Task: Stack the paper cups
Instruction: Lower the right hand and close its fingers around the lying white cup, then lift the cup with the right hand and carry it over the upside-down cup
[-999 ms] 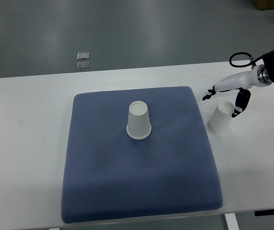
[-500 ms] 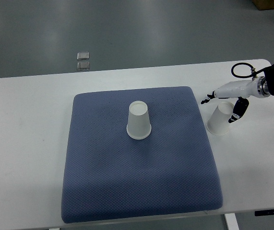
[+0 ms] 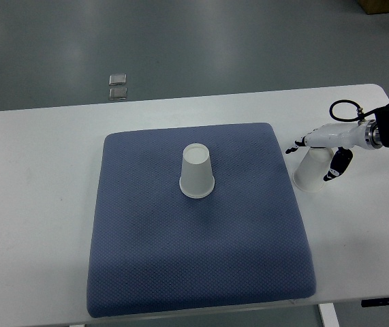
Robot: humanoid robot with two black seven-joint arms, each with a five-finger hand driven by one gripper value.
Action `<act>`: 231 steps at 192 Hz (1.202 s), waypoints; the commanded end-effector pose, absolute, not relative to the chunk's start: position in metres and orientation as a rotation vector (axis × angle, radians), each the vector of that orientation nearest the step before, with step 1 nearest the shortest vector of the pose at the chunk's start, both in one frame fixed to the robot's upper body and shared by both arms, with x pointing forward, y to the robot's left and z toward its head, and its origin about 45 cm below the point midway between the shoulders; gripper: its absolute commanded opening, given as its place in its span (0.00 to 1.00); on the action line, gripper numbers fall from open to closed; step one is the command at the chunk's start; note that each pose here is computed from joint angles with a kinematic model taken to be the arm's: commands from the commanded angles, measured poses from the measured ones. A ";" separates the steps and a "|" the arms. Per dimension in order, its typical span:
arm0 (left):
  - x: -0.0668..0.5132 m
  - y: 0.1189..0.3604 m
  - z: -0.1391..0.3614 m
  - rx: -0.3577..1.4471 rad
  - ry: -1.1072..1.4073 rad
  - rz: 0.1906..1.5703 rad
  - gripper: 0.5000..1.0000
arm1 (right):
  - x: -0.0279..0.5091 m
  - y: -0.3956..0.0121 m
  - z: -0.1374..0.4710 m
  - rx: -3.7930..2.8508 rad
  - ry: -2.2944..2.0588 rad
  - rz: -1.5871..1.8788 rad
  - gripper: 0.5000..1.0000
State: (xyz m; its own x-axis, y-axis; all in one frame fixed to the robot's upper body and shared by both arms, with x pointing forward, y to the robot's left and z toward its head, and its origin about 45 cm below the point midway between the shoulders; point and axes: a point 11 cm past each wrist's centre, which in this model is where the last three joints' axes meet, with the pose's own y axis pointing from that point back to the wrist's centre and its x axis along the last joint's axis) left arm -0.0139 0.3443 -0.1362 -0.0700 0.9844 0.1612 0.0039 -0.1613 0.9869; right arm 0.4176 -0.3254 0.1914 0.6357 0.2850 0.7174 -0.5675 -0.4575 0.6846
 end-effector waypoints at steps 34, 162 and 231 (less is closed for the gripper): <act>-0.014 0.344 -0.136 1.292 1.179 1.382 1.00 | 0.417 -0.332 0.187 1.779 -0.236 0.989 0.63; -0.014 0.344 -0.136 1.292 1.179 1.382 1.00 | 0.415 -0.332 0.183 1.784 -0.238 0.987 0.29; -0.014 0.344 -0.136 1.292 1.179 1.382 1.00 | 0.424 -0.328 0.198 1.778 -0.250 1.021 0.29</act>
